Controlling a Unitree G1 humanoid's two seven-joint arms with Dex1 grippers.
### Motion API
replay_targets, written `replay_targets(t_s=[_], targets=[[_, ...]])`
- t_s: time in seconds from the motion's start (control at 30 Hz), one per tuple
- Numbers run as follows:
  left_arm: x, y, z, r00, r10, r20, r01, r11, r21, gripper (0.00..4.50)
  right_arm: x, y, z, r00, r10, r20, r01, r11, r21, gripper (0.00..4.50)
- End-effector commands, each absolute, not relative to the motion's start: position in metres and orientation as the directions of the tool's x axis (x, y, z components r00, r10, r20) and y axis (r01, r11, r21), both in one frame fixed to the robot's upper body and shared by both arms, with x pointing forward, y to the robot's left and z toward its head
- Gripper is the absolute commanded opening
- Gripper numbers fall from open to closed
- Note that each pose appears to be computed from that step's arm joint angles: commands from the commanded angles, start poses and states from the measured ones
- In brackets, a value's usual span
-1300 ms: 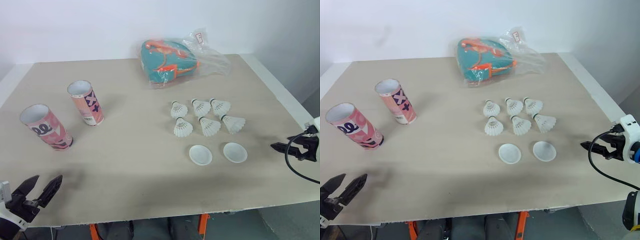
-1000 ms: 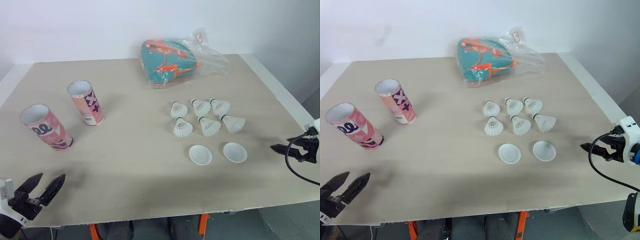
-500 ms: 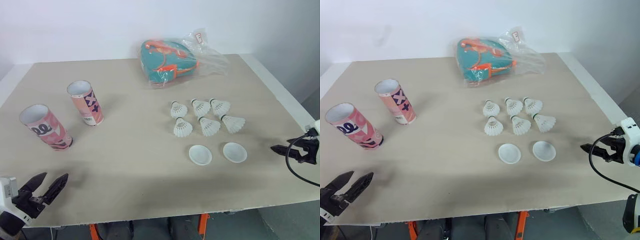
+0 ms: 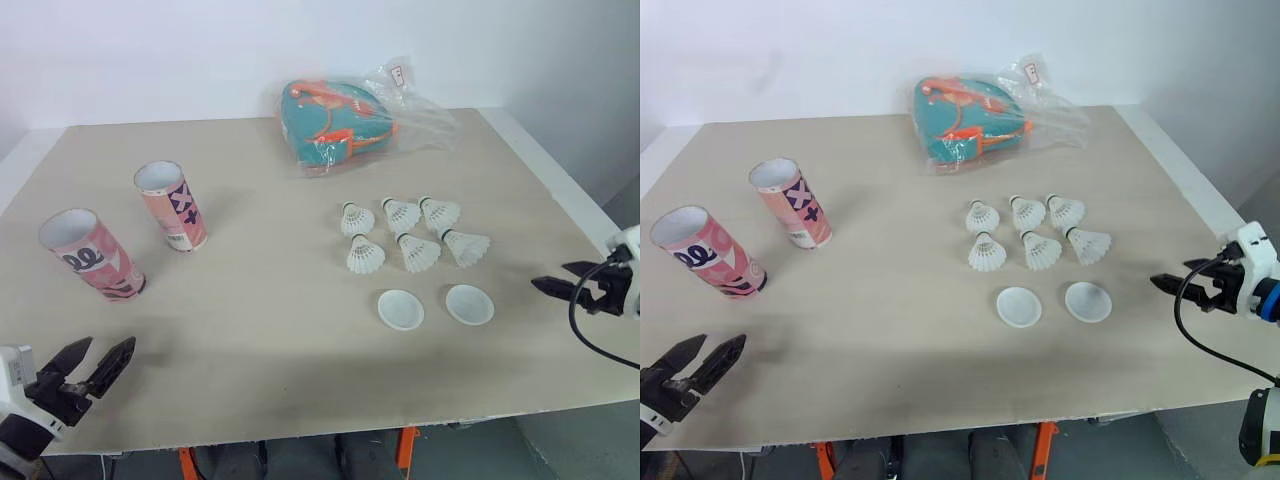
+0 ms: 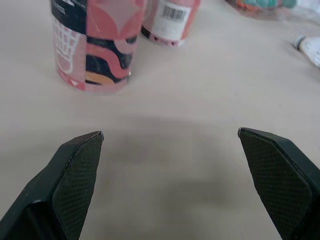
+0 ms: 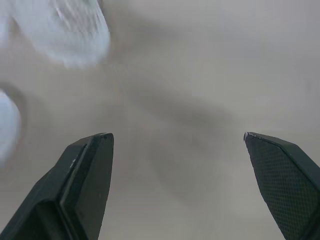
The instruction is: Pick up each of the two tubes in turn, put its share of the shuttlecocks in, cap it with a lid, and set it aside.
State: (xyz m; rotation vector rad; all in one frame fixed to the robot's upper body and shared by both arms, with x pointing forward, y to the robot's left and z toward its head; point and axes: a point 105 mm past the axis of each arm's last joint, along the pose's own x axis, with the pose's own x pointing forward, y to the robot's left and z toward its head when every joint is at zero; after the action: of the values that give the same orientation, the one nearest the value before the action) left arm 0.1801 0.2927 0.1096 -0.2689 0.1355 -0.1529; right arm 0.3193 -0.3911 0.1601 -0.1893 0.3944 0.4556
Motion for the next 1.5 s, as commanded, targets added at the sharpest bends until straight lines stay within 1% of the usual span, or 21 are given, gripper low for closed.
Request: replay_targets(t_s=[0.03,0.17,0.27,0.3,0.43,0.5,0.63,0.7,0.83,0.93,1.0,1.13,1.23,1.33,1.5], targets=[[0.179,0.289,0.118,0.981,-0.167,-0.096,0.138,0.957,-0.254,4.5,0.332,-0.357,0.203,0.798,0.537,-0.272,-0.584,0.8,-0.135,4.46],[0.177,0.29,0.116,0.981,-0.162,-0.103,0.128,0.952,-0.277,4.5,0.335,-0.3,0.219,0.681,0.699,-0.216,-0.731,0.666,-0.149,4.46],[0.175,0.292,0.119,0.988,-0.134,-0.08,0.102,0.941,-0.321,4.5,0.329,-0.249,0.219,0.554,0.809,-0.195,-0.833,0.537,-0.136,4.46],[0.173,0.292,0.122,0.991,-0.122,-0.061,0.095,0.94,-0.328,4.5,0.325,-0.229,0.217,0.496,0.848,-0.187,-0.868,0.48,-0.125,4.46],[0.166,0.297,0.131,0.998,-0.061,-0.007,0.055,0.939,-0.34,4.5,0.312,-0.182,0.212,0.353,0.92,-0.172,-0.934,0.336,-0.12,4.46],[0.162,0.299,0.135,0.999,-0.032,0.014,0.034,0.944,-0.327,4.5,0.311,-0.165,0.211,0.313,0.937,-0.154,-0.947,0.296,-0.12,4.46],[0.155,0.303,0.141,0.999,-0.006,0.045,0.019,0.961,-0.274,4.5,0.314,-0.13,0.216,0.27,0.959,-0.085,-0.959,0.259,-0.117,4.46],[0.154,0.31,0.143,0.998,0.025,0.059,-0.012,0.977,-0.212,4.5,0.314,-0.114,0.215,0.257,0.964,-0.066,-0.961,0.247,-0.123,4.46],[0.162,0.317,0.144,0.994,0.073,0.077,-0.069,0.996,-0.056,4.5,0.311,-0.092,0.21,0.226,0.973,-0.036,-0.966,0.22,-0.135,4.46],[0.172,0.318,0.138,0.996,0.061,0.071,-0.063,0.998,0.018,4.5,0.314,-0.084,0.208,0.245,0.97,-0.011,-0.961,0.241,-0.133,4.46],[0.18,0.316,0.131,0.997,0.041,0.058,-0.043,0.999,0.019,4.5,0.315,-0.08,0.206,0.252,0.968,0.0,-0.959,0.25,-0.131,4.46],[0.197,0.317,0.128,0.996,0.016,0.085,-0.015,1.0,-0.01,4.5,0.316,-0.071,0.202,0.282,0.959,0.014,-0.95,0.281,-0.135,4.46],[0.21,0.318,0.126,0.996,0.003,0.089,-0.002,1.0,-0.012,4.5,0.313,-0.067,0.201,0.284,0.958,0.025,-0.949,0.285,-0.137,4.46],[0.228,0.32,0.127,0.995,-0.028,0.099,0.03,0.999,-0.018,4.5,0.308,-0.066,0.206,0.291,0.955,0.049,-0.946,0.295,-0.136,4.46],[0.251,0.329,0.126,0.994,-0.012,0.11,0.017,0.999,-0.037,4.5,0.301,-0.073,0.209,0.319,0.946,0.059,-0.936,0.325,-0.139,4.46]])
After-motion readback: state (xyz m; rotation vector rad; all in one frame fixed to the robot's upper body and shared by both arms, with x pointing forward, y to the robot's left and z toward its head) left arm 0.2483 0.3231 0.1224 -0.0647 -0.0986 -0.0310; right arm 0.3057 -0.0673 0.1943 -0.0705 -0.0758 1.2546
